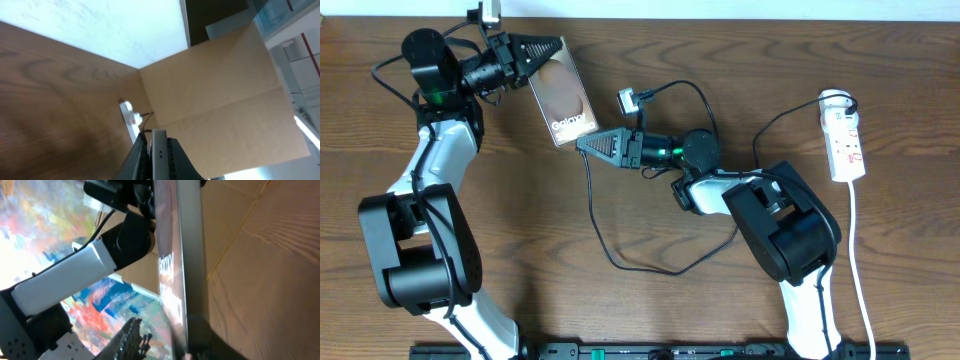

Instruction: Plug charger to phone and switch on socket

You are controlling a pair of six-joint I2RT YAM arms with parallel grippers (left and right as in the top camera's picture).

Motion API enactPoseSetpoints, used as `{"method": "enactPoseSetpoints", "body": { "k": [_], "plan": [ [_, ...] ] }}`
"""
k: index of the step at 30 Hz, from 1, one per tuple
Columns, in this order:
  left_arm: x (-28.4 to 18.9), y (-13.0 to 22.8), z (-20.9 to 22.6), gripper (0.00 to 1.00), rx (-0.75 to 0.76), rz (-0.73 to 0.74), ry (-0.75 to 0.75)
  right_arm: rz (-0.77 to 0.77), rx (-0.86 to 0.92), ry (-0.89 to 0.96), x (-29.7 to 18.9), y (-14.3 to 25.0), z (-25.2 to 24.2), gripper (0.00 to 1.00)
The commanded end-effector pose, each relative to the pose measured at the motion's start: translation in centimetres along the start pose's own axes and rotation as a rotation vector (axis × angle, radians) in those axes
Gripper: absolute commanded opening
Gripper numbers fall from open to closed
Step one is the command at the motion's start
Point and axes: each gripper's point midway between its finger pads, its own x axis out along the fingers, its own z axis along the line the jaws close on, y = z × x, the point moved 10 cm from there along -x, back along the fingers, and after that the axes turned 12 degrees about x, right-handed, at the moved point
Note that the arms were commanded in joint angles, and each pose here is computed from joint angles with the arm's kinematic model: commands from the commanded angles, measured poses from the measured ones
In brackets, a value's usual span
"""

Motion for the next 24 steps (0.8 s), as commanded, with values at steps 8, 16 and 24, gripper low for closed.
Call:
{"method": "enactPoseSetpoints", "body": {
  "k": [8, 16, 24],
  "plan": [
    [0.7, 0.3, -1.5, 0.07, -0.002, 0.089, 0.066, -0.141, -0.033, -0.039, -0.9, -1.9, 0.8, 0.71],
    [0.2, 0.1, -1.3, 0.07, -0.003, 0.077, 0.058, -0.141, -0.033, -0.039, -0.9, -1.9, 0.8, 0.99],
    [-2.6, -0.8, -0.7, 0.07, -0.003, 0.031, 0.023, -0.134, -0.031, -0.036, -0.9, -1.9, 0.7, 0.99]
  ]
}}
